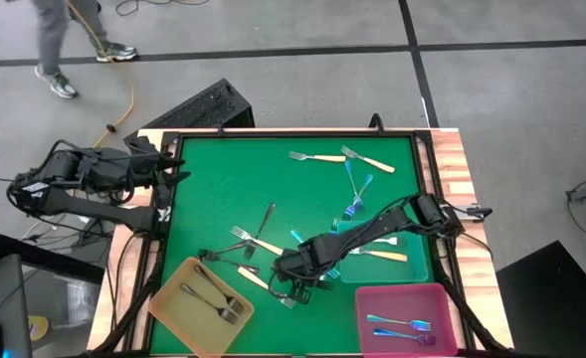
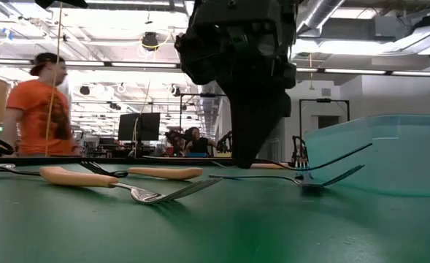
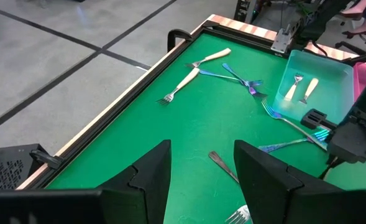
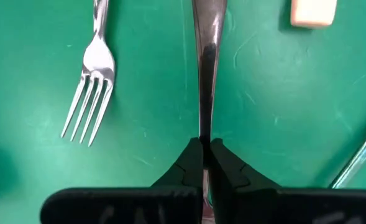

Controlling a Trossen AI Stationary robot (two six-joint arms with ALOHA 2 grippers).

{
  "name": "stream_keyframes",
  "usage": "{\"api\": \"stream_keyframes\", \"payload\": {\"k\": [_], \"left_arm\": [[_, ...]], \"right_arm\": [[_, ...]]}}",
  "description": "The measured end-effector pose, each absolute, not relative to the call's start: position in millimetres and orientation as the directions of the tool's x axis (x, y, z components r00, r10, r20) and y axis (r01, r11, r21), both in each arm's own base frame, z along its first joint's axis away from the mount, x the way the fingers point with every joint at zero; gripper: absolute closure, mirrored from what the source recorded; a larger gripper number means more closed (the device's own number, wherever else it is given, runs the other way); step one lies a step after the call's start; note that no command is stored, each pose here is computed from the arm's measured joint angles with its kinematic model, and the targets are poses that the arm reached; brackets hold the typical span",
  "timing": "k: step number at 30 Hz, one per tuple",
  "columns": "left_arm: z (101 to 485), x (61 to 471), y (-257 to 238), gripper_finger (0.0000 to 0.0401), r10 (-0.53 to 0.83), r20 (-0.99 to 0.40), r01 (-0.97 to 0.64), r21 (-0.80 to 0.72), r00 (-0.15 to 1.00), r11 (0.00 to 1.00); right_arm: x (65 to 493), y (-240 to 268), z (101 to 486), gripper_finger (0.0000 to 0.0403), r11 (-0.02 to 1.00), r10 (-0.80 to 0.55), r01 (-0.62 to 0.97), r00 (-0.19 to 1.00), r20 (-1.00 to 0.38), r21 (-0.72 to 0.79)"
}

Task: Sort silverware by color (type)
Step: Put the black fork into the orange bin

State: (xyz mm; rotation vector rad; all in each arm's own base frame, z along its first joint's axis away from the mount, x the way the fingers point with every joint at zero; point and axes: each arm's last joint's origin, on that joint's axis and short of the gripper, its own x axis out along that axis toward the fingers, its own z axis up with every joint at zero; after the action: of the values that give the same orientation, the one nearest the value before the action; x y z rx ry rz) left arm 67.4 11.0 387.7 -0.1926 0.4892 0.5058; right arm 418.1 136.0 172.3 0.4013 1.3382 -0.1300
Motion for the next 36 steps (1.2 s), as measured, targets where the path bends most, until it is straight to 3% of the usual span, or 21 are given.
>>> {"api": "stream_keyframes", "payload": {"k": [24,30,36], "left_arm": [[389,67,11,0.0243,0.417,-0.481,-0.498,-0.047,0.771,0.866],[389,67,11,0.0243,0.417,-0.483,-0.498,-0.045,0.770,0.866],[389,67,11,0.0243,0.416,-0.483,-0.499,-0.050,0.770,0.865]], "right_arm": [[446,70,201,0.0376,0.962,0.076,0.218,0.363,-0.929,0.164],[464,48,220,0.0376,0.908,0.077,0.299,0.571,-0.818,0.295],[487,55,244,0.0376,0.851,0.107,0.227,0.808,-0.579,0.474]]}}
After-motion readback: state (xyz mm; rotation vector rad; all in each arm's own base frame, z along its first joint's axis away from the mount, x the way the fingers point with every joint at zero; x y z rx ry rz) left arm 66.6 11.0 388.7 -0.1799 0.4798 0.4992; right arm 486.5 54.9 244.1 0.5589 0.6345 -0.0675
